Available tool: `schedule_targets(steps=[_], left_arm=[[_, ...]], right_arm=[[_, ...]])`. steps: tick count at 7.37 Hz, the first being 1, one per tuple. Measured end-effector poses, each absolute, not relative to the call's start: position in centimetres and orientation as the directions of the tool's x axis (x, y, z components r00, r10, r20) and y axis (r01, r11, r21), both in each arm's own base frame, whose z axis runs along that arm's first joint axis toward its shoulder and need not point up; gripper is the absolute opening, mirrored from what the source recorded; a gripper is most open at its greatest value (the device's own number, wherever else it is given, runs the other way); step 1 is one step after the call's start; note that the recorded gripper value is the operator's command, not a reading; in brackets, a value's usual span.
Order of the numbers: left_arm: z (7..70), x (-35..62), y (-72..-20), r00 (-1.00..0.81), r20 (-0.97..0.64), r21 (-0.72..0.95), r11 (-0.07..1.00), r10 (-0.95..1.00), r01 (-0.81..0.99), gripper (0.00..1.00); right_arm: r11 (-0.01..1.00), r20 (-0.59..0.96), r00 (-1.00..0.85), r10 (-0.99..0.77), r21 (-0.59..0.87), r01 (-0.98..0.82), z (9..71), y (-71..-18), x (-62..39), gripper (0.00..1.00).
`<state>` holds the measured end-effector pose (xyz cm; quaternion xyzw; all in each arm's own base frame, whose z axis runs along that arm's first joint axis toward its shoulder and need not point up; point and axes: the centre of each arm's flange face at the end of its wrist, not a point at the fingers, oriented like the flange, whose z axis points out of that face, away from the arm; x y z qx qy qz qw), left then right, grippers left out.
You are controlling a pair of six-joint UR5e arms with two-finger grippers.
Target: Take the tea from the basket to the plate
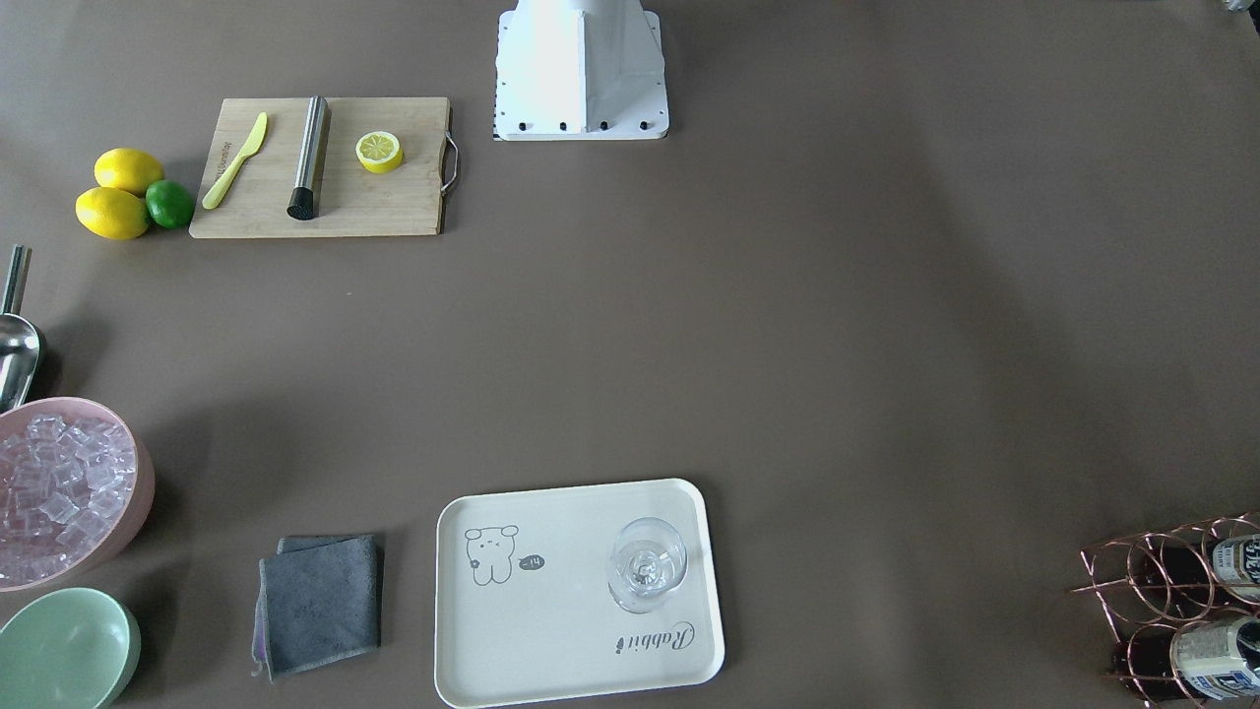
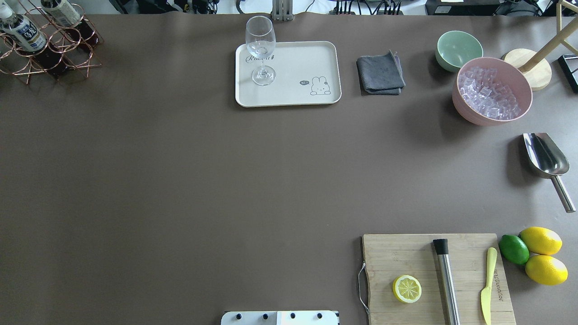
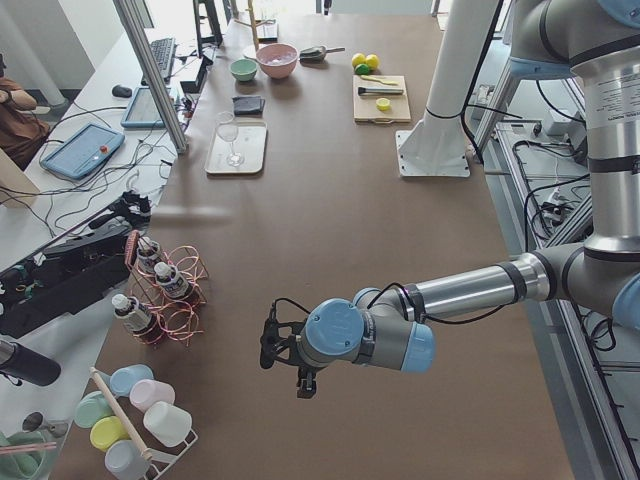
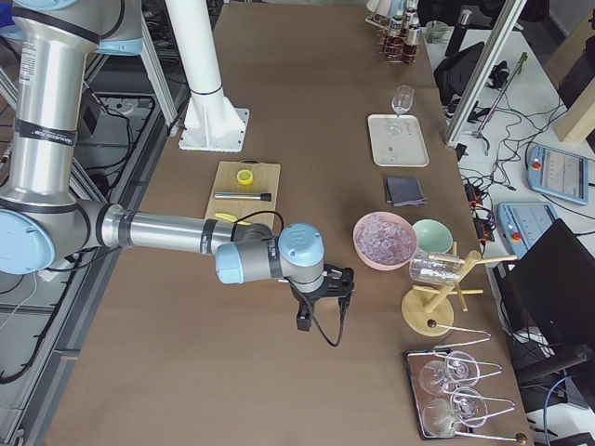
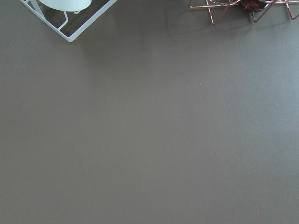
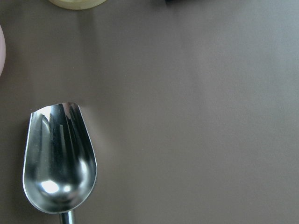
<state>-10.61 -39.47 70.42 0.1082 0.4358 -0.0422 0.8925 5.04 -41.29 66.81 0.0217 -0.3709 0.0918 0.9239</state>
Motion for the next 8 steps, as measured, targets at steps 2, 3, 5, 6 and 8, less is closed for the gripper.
schedule_targets(steps=[2,3,5,6,8], left_arm=[[69.5,-10.1,-40.3,0.631,-0.776,0.148,0.975,0.011,0.165,0.98],[69.2,-9.9,-40.5,0.638,-0.77,0.148,0.975,0.008,0.167,0.98],[69.1,-9.8,-40.4,0.642,-0.766,0.147,0.975,0.005,0.167,0.98],[69.2,-9.8,-40.4,0.642,-0.766,0.146,0.975,0.004,0.168,0.98],[69.5,-9.8,-40.3,0.642,-0.766,0.142,0.976,0.001,0.168,0.98]], right_arm=[[0.98,0.673,0.713,0.196,-0.106,-0.169,61.9,-47.1,3.6,1.0],[0.98,0.668,0.717,0.199,-0.123,-0.158,61.0,-48.2,3.0,1.0],[0.981,0.659,0.727,0.193,-0.136,-0.137,60.9,-48.6,1.9,1.0],[0.982,0.657,0.729,0.191,-0.137,-0.134,61.0,-48.6,1.7,1.0],[0.982,0.657,0.73,0.19,-0.139,-0.13,61.1,-48.5,1.6,1.0]])
